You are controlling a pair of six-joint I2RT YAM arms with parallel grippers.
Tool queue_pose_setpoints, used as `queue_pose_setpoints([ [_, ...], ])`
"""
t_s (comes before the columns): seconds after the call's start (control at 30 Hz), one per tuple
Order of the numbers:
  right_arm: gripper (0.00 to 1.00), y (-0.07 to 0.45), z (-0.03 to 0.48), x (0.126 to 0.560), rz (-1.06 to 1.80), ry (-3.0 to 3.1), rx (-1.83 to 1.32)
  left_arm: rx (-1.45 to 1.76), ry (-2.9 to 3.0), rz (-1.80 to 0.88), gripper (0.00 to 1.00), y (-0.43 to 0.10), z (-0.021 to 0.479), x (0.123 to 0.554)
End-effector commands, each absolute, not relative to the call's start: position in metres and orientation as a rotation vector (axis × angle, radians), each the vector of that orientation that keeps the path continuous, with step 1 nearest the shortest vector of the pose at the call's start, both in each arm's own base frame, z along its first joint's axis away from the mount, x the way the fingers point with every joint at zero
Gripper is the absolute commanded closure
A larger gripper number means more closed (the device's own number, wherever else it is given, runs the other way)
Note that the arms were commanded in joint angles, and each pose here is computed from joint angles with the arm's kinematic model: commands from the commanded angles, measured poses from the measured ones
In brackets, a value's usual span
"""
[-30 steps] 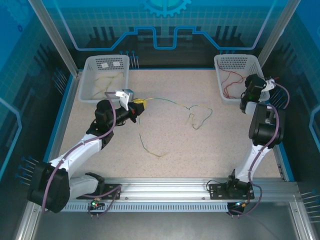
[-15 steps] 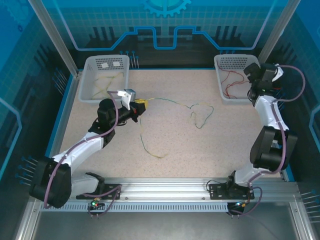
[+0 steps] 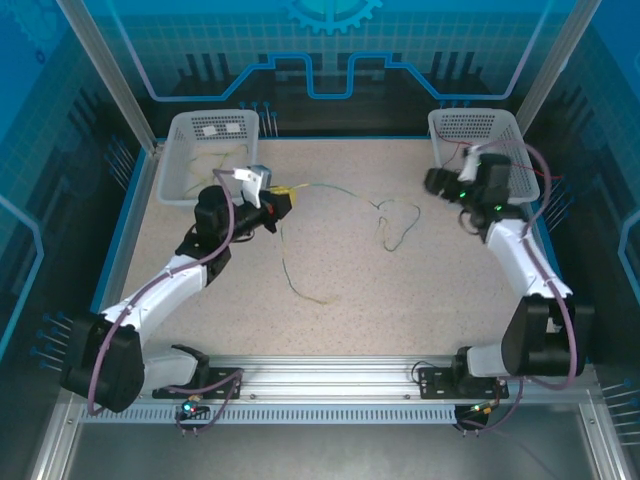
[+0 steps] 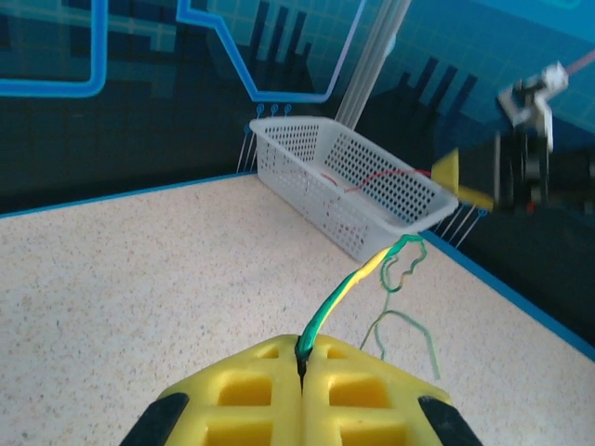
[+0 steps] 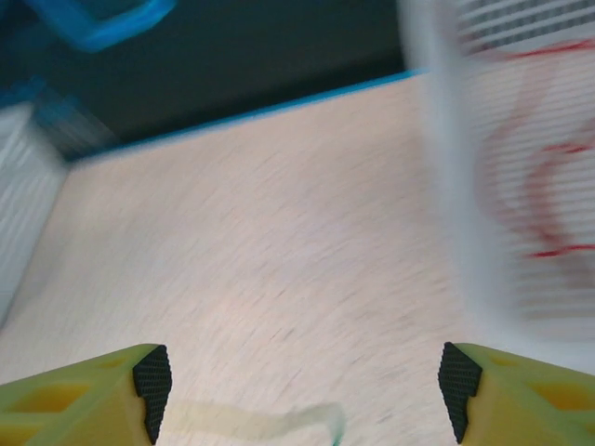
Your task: Untangle the cables
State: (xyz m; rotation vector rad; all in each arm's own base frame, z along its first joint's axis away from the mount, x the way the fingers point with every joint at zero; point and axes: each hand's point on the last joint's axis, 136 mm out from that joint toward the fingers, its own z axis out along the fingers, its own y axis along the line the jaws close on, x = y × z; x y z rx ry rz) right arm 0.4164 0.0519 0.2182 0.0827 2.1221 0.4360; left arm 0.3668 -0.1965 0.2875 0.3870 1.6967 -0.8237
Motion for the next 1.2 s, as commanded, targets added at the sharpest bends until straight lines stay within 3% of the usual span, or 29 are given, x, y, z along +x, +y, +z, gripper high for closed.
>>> queue_pose_setpoints([
  [0.0, 0.17, 0.125, 0.259, 0.39, 0.536, 1.863, -0.356, 0.373, 1.682, -0.844, 1.0, -0.202, 0.313, 0.375],
  [0.27, 0.06, 0.158, 0.273, 0.36, 0.487, 1.63, -0.669, 0.459, 1.614, -0.921, 1.0, -0.215, 0.336, 0.369],
  [0.5, 0.04, 0.158, 0.303, 0.337, 0.127, 1.413, -0.752, 0.529, 1.609, -0.976, 1.0, -0.222, 0.341, 0.355],
  [0.77, 0.08, 0.151, 0.259, 0.369, -0.012, 1.57, -0.843, 0.538, 1.561, -1.046, 1.0, -0.226, 0.356, 0.344],
  [0.87, 0.25, 0.143, 0.243, 0.384, -0.004, 1.633, -0.817, 0.537, 1.536, -1.041, 1.0, -0.225, 0.363, 0.342],
  [1.07, 0.94, 0.149, 0.243, 0.39, 0.112, 1.651, -0.769, 0.495, 1.513, -0.995, 1.0, -0.216, 0.366, 0.342],
  [1.17, 1.0, 0.155, 0.253, 0.388, 0.222, 1.642, -0.712, 0.457, 1.498, -0.978, 1.0, -0.211, 0.364, 0.343],
])
